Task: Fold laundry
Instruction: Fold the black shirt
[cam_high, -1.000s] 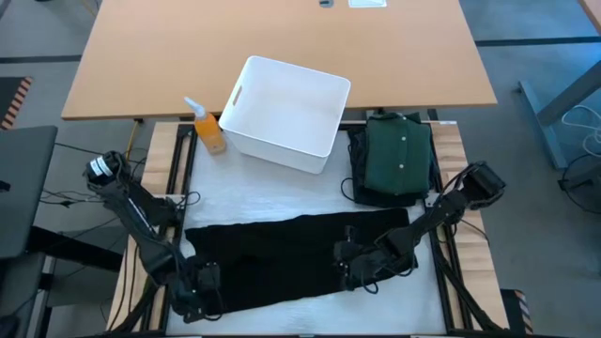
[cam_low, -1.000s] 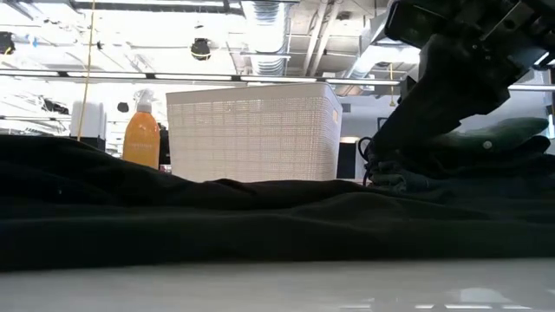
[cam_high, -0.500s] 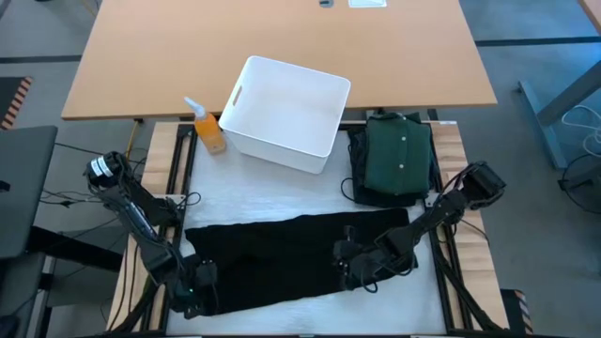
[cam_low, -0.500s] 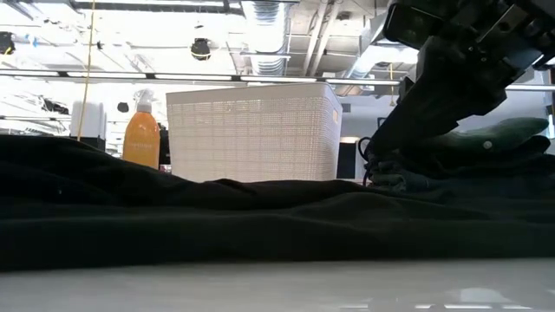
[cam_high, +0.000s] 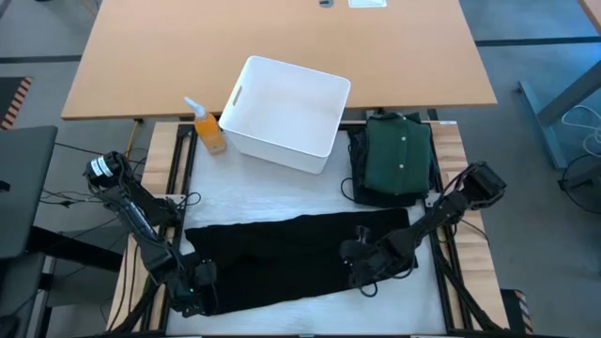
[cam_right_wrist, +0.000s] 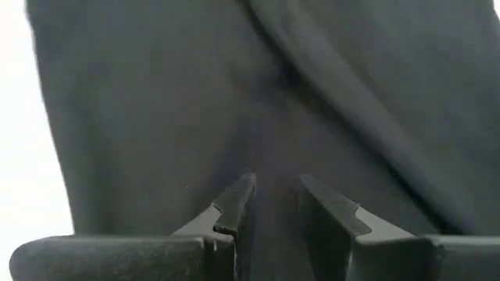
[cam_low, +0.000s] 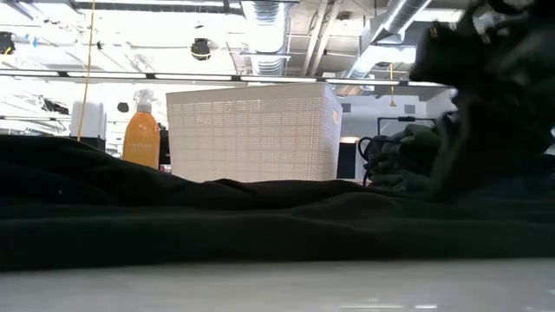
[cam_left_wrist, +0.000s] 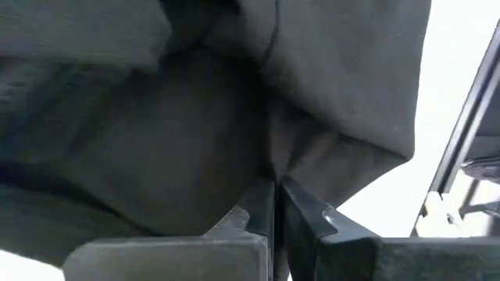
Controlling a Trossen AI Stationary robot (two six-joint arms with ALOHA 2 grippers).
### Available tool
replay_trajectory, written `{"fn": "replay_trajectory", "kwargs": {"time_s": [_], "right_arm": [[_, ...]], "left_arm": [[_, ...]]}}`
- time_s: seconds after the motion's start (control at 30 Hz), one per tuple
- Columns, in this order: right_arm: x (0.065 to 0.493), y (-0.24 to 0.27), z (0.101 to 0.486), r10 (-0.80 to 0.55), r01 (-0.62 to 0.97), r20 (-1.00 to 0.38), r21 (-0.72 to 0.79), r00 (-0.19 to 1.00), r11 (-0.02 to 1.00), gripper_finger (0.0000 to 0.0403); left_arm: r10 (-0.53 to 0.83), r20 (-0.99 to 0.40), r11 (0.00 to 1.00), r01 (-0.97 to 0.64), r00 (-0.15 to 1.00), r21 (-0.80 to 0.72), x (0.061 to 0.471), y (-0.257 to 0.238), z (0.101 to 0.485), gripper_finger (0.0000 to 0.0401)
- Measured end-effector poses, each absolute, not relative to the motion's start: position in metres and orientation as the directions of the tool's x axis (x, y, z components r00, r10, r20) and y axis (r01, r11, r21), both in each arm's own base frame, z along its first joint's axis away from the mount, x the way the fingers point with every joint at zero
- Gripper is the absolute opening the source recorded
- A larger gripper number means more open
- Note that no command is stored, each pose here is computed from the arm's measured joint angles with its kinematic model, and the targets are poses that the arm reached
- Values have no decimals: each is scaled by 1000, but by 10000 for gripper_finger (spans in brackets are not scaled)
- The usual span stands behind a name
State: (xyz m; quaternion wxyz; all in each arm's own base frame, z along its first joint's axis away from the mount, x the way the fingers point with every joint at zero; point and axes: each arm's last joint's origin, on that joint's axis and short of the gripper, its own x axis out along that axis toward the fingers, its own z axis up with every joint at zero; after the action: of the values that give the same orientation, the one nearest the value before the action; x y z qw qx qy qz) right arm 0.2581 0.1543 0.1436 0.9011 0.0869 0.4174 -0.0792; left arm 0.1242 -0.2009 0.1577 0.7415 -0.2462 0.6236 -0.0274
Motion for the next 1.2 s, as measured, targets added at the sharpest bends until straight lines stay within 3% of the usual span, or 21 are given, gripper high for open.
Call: {"fn": "replay_trajectory", "kwargs": {"time_s": [0.27, 0.5, 0.77, 0.93, 1.2], "right_arm": [[228, 147, 132, -217, 367, -885, -58, 412, 929, 122], [215, 146, 130, -244, 411, -919, -102, 308, 906, 122], [212, 146, 145, -207, 399, -916, -57, 343, 915, 122], [205, 149, 177, -135, 376, -877, 55, 460, 925, 122], [194, 150, 199, -108, 348, -832, 107, 544, 931, 122]], "left_arm": [[-226, -967, 914, -318, 122, -254, 116, -202, 179, 0], [-205, -978, 887, -415, 41, -203, 101, -206, 182, 0], [-224, -963, 851, -451, 152, -270, 102, -212, 183, 0], [-315, -920, 810, -439, 233, -388, 106, -217, 175, 0], [-354, -925, 817, -435, 140, -379, 103, -218, 173, 52]]}}
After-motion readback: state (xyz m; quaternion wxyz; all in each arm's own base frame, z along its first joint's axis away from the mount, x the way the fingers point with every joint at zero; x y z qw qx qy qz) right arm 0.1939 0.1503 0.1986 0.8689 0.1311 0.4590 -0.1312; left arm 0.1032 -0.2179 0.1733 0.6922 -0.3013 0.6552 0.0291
